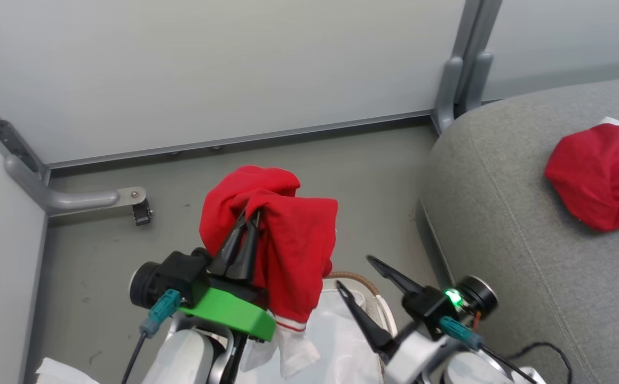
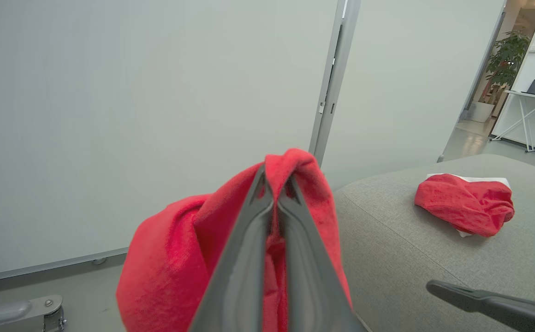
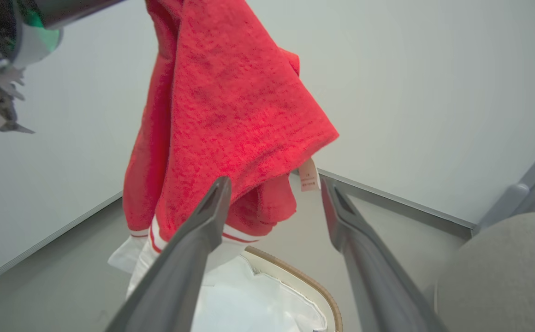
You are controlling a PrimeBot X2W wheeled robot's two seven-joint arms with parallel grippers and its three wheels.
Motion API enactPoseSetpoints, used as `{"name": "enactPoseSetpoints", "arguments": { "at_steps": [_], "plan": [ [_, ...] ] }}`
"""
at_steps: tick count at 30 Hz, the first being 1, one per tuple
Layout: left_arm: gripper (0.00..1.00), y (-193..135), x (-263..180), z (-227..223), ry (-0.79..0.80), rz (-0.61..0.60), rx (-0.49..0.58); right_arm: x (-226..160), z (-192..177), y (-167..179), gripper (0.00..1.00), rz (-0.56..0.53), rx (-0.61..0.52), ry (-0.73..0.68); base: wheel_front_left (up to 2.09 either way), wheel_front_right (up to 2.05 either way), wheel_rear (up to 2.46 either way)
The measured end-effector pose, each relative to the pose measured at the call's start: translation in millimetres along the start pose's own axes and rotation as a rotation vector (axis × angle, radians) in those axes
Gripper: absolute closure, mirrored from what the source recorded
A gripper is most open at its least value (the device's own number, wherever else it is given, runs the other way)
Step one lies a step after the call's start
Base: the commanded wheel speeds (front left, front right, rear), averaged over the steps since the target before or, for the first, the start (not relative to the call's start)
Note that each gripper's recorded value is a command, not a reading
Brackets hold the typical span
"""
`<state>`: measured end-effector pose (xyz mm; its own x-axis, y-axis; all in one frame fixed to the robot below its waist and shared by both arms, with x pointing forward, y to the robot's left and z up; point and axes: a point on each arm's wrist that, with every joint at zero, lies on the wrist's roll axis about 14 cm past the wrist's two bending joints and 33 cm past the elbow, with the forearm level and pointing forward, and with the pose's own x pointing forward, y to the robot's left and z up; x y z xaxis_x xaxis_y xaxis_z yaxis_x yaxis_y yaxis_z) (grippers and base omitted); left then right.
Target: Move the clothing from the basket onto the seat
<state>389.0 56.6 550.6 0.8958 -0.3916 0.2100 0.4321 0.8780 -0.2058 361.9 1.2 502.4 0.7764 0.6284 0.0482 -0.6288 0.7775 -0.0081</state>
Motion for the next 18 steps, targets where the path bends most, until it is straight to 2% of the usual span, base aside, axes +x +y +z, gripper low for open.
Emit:
{"name": "enactPoseSetpoints", "arguments": {
  "at_steps": [3, 6, 14, 15, 17, 18],
  "plan": [
    [1.0, -6.2, -3.4, 3.0, -0.007, -0.014, -0.006, 20.0, 20.8, 19.8, 0.0, 0.091, -0.043, -0.054, 0.0, 0.0, 0.0],
    [1.0, -14.0, -7.4, 2.3, -0.003, -0.031, -0.018, 35.9, 25.0, 37.1, 0.0, 0.172, -0.098, -0.056, 0.0, 0.0, 0.0],
    [1.0, -31.7, -18.2, 1.3, 0.008, -0.07, -0.036, 59.5, 8.4, 52.5, 0.0, 0.244, -0.15, 0.011, 0.0, 0.0, 0.0],
    [1.0, -32.9, -20.1, 1.2, 0.01, -0.072, -0.037, 61.0, 7.5, 55.7, 0.51, 0.251, -0.14, 0.014, 0.0, 0.0, 0.0],
    [1.0, -33.4, -23.1, 2.2, 0.008, -0.069, -0.04, 63.5, 6.0, 63.6, 1.0, 0.276, -0.132, 0.02, 0.0, 0.0, 0.0],
    [1.0, -33.1, -24.6, 2.6, 0.008, -0.066, -0.041, 65.2, 8.3, 67.7, 1.0, 0.285, -0.115, 0.013, 0.0, 0.0, 0.0]
  ]
}}
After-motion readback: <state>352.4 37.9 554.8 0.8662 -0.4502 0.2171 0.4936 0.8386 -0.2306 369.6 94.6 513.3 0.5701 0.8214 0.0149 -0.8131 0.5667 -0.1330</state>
